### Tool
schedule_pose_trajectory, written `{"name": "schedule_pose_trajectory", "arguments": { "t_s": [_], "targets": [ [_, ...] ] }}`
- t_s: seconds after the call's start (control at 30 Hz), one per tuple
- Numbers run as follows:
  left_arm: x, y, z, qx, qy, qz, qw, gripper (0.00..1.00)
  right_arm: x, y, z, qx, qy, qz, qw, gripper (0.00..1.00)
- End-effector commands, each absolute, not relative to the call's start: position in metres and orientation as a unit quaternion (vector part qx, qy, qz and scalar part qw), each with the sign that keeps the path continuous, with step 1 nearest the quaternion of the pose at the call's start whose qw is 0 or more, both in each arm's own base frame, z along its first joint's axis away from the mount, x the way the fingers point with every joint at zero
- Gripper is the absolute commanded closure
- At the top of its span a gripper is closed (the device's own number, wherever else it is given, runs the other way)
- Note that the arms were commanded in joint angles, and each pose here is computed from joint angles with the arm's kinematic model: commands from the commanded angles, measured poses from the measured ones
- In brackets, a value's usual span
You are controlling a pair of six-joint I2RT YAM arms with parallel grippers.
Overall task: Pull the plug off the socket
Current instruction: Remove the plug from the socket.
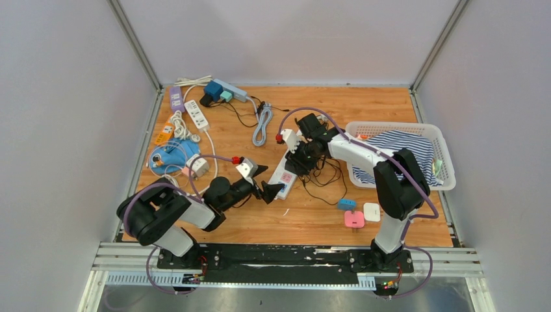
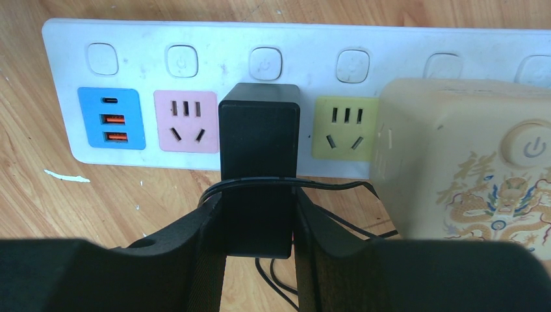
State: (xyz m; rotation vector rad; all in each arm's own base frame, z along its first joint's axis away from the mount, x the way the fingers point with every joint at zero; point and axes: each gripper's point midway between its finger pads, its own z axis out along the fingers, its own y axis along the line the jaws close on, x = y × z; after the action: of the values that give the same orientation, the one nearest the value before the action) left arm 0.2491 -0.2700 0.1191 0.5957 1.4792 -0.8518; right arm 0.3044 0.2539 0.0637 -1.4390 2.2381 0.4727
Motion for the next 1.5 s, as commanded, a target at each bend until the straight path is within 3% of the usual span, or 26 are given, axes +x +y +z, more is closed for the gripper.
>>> {"name": "schedule_pose_trajectory", "arguments": {
  "t_s": [0.0, 0.17, 0.6, 0.97, 1.07, 1.2, 1.47],
  "targets": [
    [0.260, -0.261, 0.088, 0.188, 0.736, -0.292, 0.581, 0.00, 0.295, 0.257, 0.069, -0.514, 0.809, 0.202, 0.201, 1.00],
    [0.254, -0.262, 0.067, 0.143, 0.773, -0.291, 0.545, 0.00, 0.295, 0.256, 0.072, -0.510, 0.810, 0.206, 0.203, 1.00],
    [0.247, -0.293, 0.040, 0.209, 0.778, -0.219, 0.550, 0.00, 0.294, 0.255, 0.071, -0.503, 0.813, 0.217, 0.197, 1.00],
    [0.254, -0.290, 0.033, 0.200, 0.782, -0.166, 0.567, 0.12, 0.292, 0.256, 0.067, -0.502, 0.814, 0.224, 0.189, 1.00],
    [0.254, -0.293, 0.031, 0.208, 0.781, -0.164, 0.565, 0.22, 0.290, 0.256, 0.066, -0.505, 0.811, 0.227, 0.187, 1.00],
    [0.253, -0.298, 0.028, 0.220, 0.780, -0.168, 0.561, 0.54, 0.287, 0.258, 0.068, -0.510, 0.806, 0.235, 0.186, 1.00],
    [0.252, -0.303, 0.026, 0.232, 0.779, -0.174, 0.556, 0.80, 0.257, 0.281, 0.069, -0.552, 0.770, 0.270, 0.170, 1.00]
  ]
}}
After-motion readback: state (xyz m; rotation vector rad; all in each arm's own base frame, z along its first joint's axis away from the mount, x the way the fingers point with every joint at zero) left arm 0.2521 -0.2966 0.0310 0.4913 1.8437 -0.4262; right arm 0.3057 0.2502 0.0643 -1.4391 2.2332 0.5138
